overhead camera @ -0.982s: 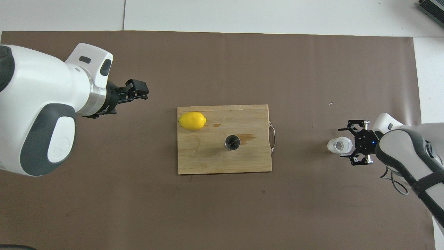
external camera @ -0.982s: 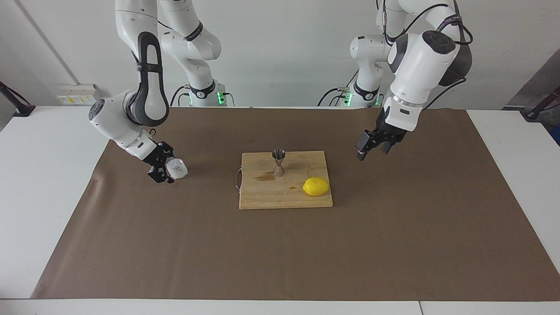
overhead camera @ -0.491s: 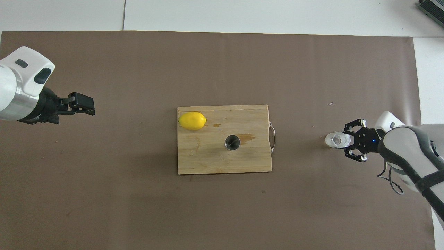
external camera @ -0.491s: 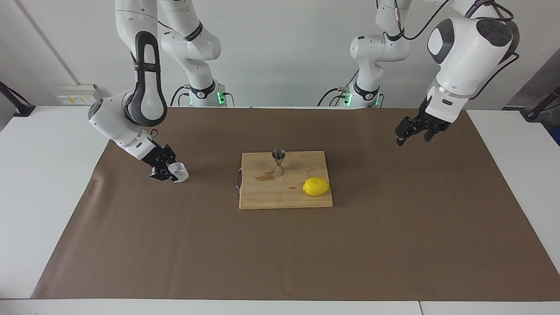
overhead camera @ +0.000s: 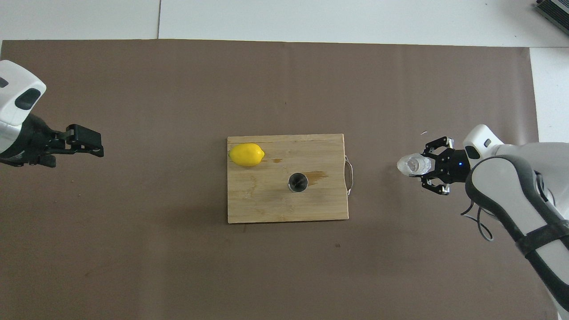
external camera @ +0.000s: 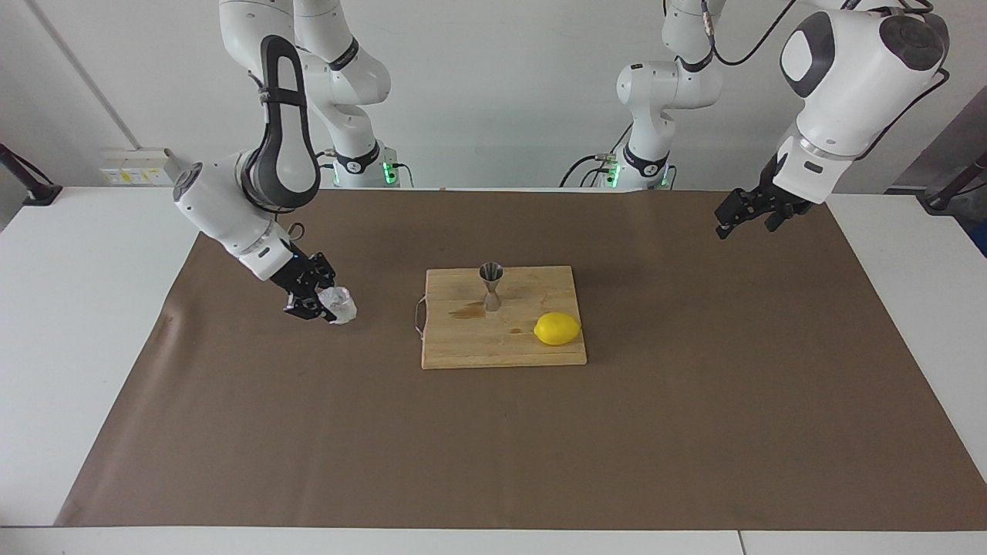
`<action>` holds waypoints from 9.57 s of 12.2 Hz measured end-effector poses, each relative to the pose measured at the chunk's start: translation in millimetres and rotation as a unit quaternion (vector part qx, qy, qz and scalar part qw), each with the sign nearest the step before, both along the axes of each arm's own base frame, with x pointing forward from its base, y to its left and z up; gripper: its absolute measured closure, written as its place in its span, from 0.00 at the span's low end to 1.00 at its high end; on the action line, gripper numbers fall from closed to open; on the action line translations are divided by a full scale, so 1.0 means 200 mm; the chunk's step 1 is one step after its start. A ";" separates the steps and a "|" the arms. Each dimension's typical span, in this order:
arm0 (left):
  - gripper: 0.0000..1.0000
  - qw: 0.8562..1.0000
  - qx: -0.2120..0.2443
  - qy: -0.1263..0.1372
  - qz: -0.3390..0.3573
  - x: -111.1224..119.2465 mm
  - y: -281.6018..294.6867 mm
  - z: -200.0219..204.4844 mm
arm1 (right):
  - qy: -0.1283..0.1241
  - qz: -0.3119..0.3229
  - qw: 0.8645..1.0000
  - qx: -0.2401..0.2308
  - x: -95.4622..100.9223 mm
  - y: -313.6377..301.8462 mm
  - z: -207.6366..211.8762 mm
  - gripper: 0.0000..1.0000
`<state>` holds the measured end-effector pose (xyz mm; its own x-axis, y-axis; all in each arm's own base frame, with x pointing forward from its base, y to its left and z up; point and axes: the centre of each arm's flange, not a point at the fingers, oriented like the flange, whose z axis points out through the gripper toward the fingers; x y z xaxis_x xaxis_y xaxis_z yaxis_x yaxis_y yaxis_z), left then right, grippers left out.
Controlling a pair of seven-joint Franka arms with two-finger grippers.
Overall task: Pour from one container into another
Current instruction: 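Lift the white cup with the right gripper and carry it over the jigger, then tilt the white cup over the jigger with the right gripper to pour, then carry the white cup back to its spot and set it down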
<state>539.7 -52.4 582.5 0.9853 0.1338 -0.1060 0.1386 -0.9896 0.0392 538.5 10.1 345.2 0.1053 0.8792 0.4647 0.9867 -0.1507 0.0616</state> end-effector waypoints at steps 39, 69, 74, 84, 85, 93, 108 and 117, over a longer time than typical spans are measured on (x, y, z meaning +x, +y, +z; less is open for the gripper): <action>0.00 1.000 0.000 -0.012 0.018 -0.07 0.11 0.20 | -0.133 0.082 0.898 -0.412 -0.32 1.72 0.36 0.51; 0.00 1.000 0.001 -0.004 0.026 -0.09 0.16 0.22 | -0.206 0.186 0.820 -0.501 -0.47 1.85 0.31 0.51; 0.00 1.000 0.001 -0.003 0.026 -0.09 0.16 0.22 | -0.227 0.208 0.802 -0.512 -0.52 1.91 0.29 0.51; 0.00 1.000 0.001 -0.003 0.026 -0.09 0.16 0.22 | -0.244 0.218 0.779 -0.535 -0.51 1.90 0.28 0.51; 0.00 1.000 0.001 -0.003 0.026 -0.09 0.16 0.22 | -0.242 0.215 0.778 -0.538 -0.51 1.89 0.28 0.51; 0.00 1.000 0.001 -0.002 0.026 -0.10 0.16 0.22 | -0.198 0.135 0.840 -0.486 -0.49 1.90 0.35 0.51; 0.00 1.000 0.001 -0.002 0.026 -0.10 0.16 0.22 | 0.030 0.092 0.948 -0.302 -0.13 1.27 0.41 0.51; 0.00 1.000 0.001 -0.001 0.026 -0.10 0.16 0.22 | 0.038 0.166 0.980 -0.103 -0.06 0.34 0.27 0.51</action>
